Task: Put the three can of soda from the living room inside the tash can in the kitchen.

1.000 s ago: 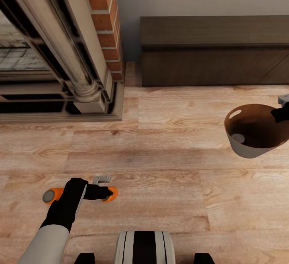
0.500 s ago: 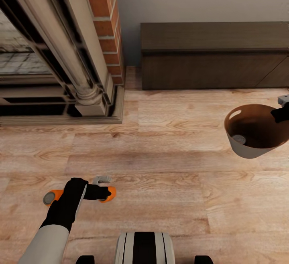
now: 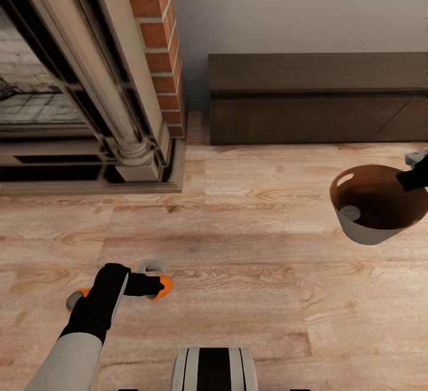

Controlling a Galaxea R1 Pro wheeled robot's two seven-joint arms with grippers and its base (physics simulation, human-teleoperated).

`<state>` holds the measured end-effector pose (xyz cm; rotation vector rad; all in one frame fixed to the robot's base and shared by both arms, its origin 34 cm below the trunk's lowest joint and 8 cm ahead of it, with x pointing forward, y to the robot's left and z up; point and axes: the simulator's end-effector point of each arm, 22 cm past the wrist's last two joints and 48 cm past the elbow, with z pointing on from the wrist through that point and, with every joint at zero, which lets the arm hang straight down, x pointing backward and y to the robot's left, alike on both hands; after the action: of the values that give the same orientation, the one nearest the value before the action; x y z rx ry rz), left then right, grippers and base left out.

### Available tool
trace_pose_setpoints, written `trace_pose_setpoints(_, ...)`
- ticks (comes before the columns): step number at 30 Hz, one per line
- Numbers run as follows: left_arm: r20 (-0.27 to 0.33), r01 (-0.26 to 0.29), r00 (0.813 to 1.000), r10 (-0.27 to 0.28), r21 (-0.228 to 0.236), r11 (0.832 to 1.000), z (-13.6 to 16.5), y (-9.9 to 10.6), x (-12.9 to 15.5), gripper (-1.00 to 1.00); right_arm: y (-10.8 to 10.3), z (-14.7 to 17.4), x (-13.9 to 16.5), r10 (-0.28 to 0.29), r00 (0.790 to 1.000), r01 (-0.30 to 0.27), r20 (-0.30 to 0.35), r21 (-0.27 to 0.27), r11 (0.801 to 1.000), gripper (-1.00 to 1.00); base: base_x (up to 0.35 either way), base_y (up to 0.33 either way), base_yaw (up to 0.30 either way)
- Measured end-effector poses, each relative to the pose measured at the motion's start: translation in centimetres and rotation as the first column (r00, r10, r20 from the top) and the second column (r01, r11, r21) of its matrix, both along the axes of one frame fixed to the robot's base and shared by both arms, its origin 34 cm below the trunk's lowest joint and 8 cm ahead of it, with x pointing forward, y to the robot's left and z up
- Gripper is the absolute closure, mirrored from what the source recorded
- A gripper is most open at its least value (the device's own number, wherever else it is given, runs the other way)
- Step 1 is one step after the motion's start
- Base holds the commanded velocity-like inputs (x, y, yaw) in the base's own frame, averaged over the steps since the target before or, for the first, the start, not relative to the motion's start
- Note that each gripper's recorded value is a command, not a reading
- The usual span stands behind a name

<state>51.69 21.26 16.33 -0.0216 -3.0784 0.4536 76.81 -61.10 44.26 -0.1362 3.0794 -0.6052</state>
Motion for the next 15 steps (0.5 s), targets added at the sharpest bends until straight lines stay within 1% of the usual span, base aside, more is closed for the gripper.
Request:
trace_pose_setpoints(6, 0.024, 0.000, 1.000, 0.000, -0.002, 1.000, 1.2, 0.0, 0.9, 1.00, 0.2, -0.7, -2.0, -0.001, 1.000, 0.002, -0.027, 0.007, 1.000, 1.00, 0.000, 0.000, 0.000)
trace_pose_setpoints(8, 0.038, -0.001, 0.999, 0.001, -0.005, 1.000, 1.9, 0.2, 1.4, 1.00, 0.5, -0.8, -2.4, -0.001, 1.000, 0.002, -0.031, 0.020, 1.000, 1.00, 0.000, 0.000, 0.000)
trace_pose_setpoints(9, 0.047, -0.004, 0.999, 0.005, -0.022, 1.000, 2.4, -0.1, 1.8, 1.00, 0.8, -1.1, -2.8, 0.002, 0.999, 0.000, -0.040, 0.032, 0.999, 1.00, 0.000, 0.000, 0.000)
trace_pose_setpoints(10, 0.053, -0.005, 0.999, 0.008, -0.055, 0.998, 3.0, -0.8, 2.1, 1.00, 1.4, -1.4, -3.0, 0.008, 0.999, -0.006, -0.047, 0.045, 0.999, 1.00, 0.000, 0.000, 0.000)
trace_pose_setpoints(11, 0.059, -0.002, 0.998, 0.007, -0.073, 0.997, 3.5, -1.1, 2.3, 1.00, 1.9, -1.4, -2.9, 0.008, 0.999, -0.005, -0.040, 0.063, 0.998, 1.00, 0.000, 0.000, 0.000)
trace_pose_setpoints(12, 0.058, -0.006, 0.998, 0.014, -0.139, 0.990, 4.4, -2.4, 2.5, 1.00, 2.8, -1.6, -2.7, 0.025, 0.999, -0.022, -0.046, 0.072, 0.997, 1.00, 0.000, 0.000, 0.000)
trace_pose_setpoints(13, 0.054, -0.005, 0.998, 0.014, -0.165, 0.986, 5.1, -2.8, 2.7, 1.00, 3.6, -1.7, -2.5, 0.029, 0.999, -0.025, -0.042, 0.088, 0.996, 1.00, 0.000, 0.000, 0.000)
trace_pose_setpoints(14, 0.053, -0.010, 0.998, 0.020, -0.179, 0.984, 5.8, -2.9, 3.0, 1.00, 4.5, -1.8, -2.2, 0.037, 0.999, -0.033, -0.036, 0.103, 0.994, 1.00, 0.000, 0.000, 0.000)
trace_pose_setpoints(15, 0.060, -0.011, 0.998, 0.022, -0.180, 0.984, 6.4, -2.8, 3.4, 1.00, 5.0, -1.7, -2.0, 0.039, 0.999, -0.035, -0.028, 0.117, 0.993, 1.00, 0.000, 0.000, 0.000)
